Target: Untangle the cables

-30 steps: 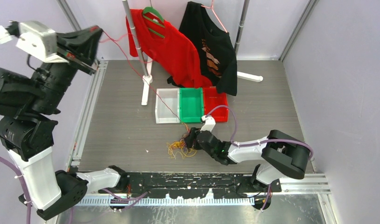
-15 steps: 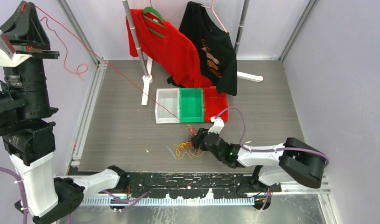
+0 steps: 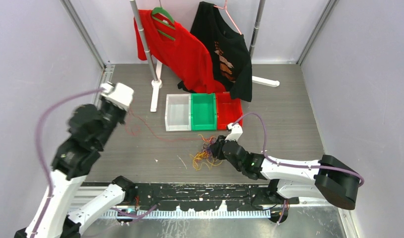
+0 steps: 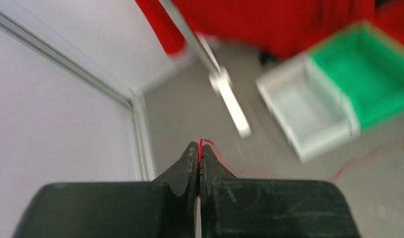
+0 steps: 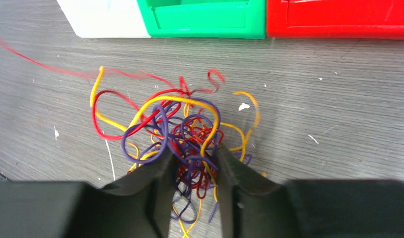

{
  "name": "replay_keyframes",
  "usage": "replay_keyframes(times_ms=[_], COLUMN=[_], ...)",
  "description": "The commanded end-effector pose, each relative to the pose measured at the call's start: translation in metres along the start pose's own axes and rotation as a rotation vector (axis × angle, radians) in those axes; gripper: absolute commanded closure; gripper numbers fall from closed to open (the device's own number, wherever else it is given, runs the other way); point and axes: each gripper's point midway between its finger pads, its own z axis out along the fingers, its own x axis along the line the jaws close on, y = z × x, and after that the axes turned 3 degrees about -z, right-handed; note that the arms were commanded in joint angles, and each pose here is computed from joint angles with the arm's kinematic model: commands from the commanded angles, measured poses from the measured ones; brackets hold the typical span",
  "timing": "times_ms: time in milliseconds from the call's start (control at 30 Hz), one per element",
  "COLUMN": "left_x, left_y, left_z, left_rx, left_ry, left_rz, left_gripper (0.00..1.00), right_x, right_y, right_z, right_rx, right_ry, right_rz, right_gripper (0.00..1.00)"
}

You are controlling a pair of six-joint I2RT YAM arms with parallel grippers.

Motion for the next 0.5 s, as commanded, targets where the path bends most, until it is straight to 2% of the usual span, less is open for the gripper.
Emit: replay_keyframes(times_ms=[0,67,100,167,200,233,267,333,400,467], left_x=[-0.05,-0.071,-0.081,-0.104,-0.114,-0.123,-0.134,-0.152,-0.169,-0.183], left_y=[-0.125,-0.168,-0.186,-0.219,-0.229,-0.236,-0.239,-0.233,-0.22,-0.214], left_z=[-0.018,-0.027,-0.031,-0.041,-0.045,-0.049,-0.051,-0.049,-0.043,-0.034], left_rx=[0.318,0.431,0.478,0.573,0.608,0.634,0.65,0.635,0.608,0.613], left_ry=[-0.157,-0.248,-0.294,-0.407,-0.46,-0.513,-0.578,-0.681,-0.775,-0.85], left_rz=[0.067,0.111,0.123,0.143,0.141,0.136,0.128,0.096,0.067,0.057], left_gripper=[1.0,0.99,0.96,0.69,0.48,0.33,0.22,0.07,0.01,0.01], right_x=[0.025,0.028,0.03,0.035,0.039,0.042,0.045,0.051,0.056,0.06], right_y=[0.025,0.026,0.026,0.025,0.025,0.025,0.026,0.027,0.031,0.035], right_z=[-0.007,-0.008,-0.008,-0.008,-0.007,-0.007,-0.007,-0.009,-0.011,-0.013], right_rx=[-0.026,-0.015,-0.011,0.001,0.007,0.014,0.019,0.024,0.02,0.016], right_ry=[0.071,0.081,0.088,0.103,0.115,0.127,0.137,0.155,0.176,0.19], right_rz=[-0.04,-0.052,-0.056,-0.059,-0.058,-0.058,-0.056,-0.051,-0.044,-0.044], right_gripper=[0.7,0.82,0.86,0.92,0.94,0.95,0.96,0.99,0.99,0.99])
